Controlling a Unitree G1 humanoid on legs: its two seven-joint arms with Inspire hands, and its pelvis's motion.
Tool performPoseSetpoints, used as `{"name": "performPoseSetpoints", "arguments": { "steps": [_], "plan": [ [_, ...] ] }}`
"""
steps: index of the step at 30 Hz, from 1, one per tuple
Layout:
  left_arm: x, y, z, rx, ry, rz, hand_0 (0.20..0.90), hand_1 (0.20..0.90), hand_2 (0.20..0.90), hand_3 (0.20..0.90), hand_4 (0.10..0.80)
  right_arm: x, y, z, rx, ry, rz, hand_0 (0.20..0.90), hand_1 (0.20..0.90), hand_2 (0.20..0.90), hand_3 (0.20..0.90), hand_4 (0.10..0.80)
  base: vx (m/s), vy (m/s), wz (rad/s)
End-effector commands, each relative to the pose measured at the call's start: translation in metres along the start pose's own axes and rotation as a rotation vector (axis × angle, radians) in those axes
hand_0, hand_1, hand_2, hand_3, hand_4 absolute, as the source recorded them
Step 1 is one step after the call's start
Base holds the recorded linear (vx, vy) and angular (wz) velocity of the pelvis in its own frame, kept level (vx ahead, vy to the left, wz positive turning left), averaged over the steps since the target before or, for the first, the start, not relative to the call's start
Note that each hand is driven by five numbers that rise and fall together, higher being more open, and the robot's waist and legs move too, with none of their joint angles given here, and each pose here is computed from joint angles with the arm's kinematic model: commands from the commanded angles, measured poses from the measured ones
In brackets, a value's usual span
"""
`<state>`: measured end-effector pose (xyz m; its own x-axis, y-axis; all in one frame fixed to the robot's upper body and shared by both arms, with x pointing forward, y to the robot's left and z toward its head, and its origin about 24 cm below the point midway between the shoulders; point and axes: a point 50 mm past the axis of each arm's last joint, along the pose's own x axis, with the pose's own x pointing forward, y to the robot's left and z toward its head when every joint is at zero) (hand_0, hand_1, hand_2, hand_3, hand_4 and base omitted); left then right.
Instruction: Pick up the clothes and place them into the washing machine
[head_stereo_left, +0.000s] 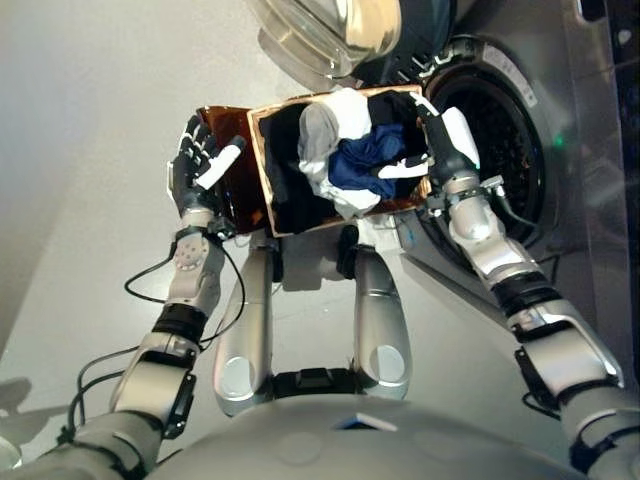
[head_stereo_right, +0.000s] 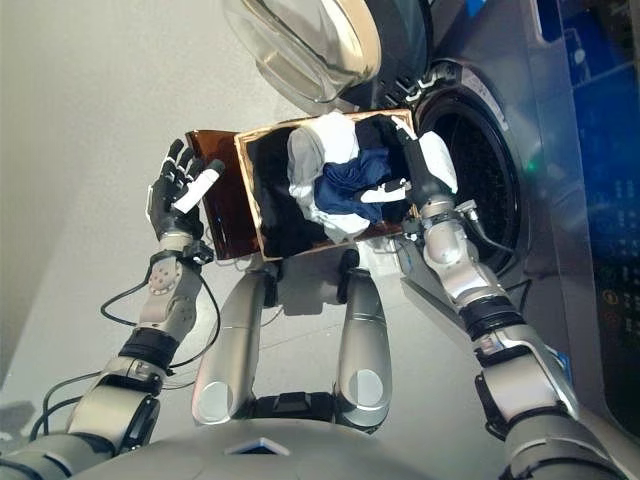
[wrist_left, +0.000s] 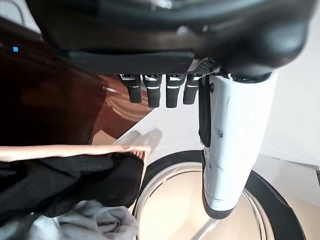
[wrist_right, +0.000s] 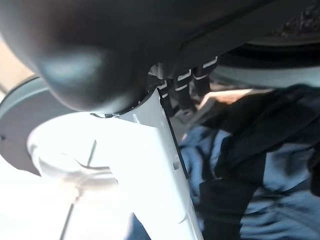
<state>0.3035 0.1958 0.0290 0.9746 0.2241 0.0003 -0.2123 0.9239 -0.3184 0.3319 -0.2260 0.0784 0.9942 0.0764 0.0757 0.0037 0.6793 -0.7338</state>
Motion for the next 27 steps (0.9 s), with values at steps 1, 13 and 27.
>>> {"name": "performPoseSetpoints", "arguments": {
  "steps": [1, 13, 27],
  "plan": [
    [-0.001, 0.0, 0.018, -0.01, -0.103, -0.046, 0.9, 0.9, 0.9, 0.9, 0.8, 0.002, 0.0, 0.012, 0.036, -0.092, 0.055, 0.9, 0.9, 0.9, 0.9, 0.8, 0.0, 0.0, 0.0],
    [0.003, -0.022, 0.015, -0.029, -0.082, -0.131, 0.9, 0.9, 0.9, 0.9, 0.8, 0.03, 0.043, 0.032, 0.063, -0.06, 0.212, 0.9, 0.9, 0.9, 0.9, 0.8, 0.0, 0.0, 0.0],
    [0.004, -0.042, 0.01, -0.009, -0.058, -0.223, 0.9, 0.9, 0.9, 0.9, 0.8, 0.03, 0.036, -0.024, -0.293, 0.255, 0.229, 0.365, 0.365, 0.365, 0.365, 0.418, 0.006, 0.009, 0.07]
  ]
}}
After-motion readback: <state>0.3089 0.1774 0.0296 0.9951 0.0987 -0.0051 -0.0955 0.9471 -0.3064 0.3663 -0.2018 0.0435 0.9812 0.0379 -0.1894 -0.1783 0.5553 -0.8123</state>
